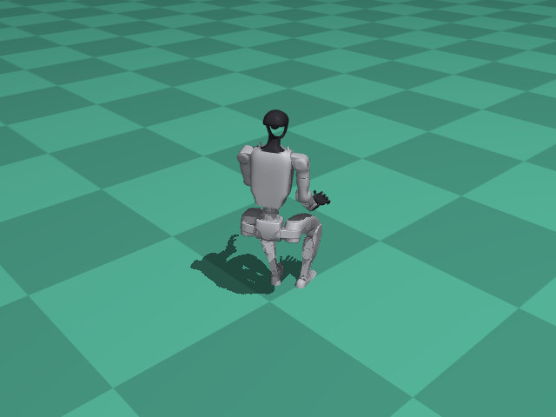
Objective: Upper body actions
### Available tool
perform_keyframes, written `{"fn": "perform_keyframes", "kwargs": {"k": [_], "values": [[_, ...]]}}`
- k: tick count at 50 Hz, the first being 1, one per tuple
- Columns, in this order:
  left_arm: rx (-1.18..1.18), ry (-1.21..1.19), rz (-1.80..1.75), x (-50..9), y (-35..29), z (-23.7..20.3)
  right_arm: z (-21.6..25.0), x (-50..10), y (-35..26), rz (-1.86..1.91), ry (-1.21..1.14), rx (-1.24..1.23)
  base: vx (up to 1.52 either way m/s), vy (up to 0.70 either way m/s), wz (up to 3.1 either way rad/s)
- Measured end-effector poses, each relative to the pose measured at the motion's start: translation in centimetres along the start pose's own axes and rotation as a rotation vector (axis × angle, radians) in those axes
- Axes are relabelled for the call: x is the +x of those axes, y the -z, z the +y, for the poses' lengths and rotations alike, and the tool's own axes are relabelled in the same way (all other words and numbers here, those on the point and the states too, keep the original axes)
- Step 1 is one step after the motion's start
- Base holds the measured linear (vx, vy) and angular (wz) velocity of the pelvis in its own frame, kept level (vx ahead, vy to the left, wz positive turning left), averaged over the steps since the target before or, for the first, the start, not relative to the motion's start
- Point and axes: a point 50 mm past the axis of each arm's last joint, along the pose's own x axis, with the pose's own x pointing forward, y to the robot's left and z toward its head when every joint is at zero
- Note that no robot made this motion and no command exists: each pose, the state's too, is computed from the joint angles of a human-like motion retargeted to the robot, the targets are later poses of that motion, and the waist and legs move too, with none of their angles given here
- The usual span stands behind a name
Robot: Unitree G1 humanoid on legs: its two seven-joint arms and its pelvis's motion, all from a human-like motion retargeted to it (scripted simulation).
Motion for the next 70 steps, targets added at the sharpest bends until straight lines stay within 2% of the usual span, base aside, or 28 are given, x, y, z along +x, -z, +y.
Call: {"fn": "perform_keyframes", "kwargs": {"k": [5,12,22,50,62,70], "values": [[-0.099,-0.010,0.022,4.4,-0.9,0.7,0.2,0.2,-0.6,-0.022,-0.008,0.007,0.00,0.00,0.00],[-0.001,0.018,0.037,8.0,-0.6,1.6,0.3,0.6,-1.6,-0.064,-0.012,0.017,0.00,0.00,0.00],[0.062,0.023,0.084,9.9,0.5,2.5,0.2,1.4,-2.9,-0.124,-0.005,0.029,0.00,0.00,0.00],[0.004,-0.013,0.059,10.5,-0.3,2.4,-0.4,1.8,-3.3,-0.150,0.015,0.037,0.00,0.00,0.00],[-0.110,-0.106,-0.040,11.3,-2.8,3.0,-0.3,1.5,-2.5,-0.116,0.006,0.021,0.00,0.00,0.00],[-0.192,-0.081,-0.096,10.5,-4.5,3.3,-0.4,1.1,-1.3,-0.072,0.005,0.003,0.00,0.00,0.00]]}}
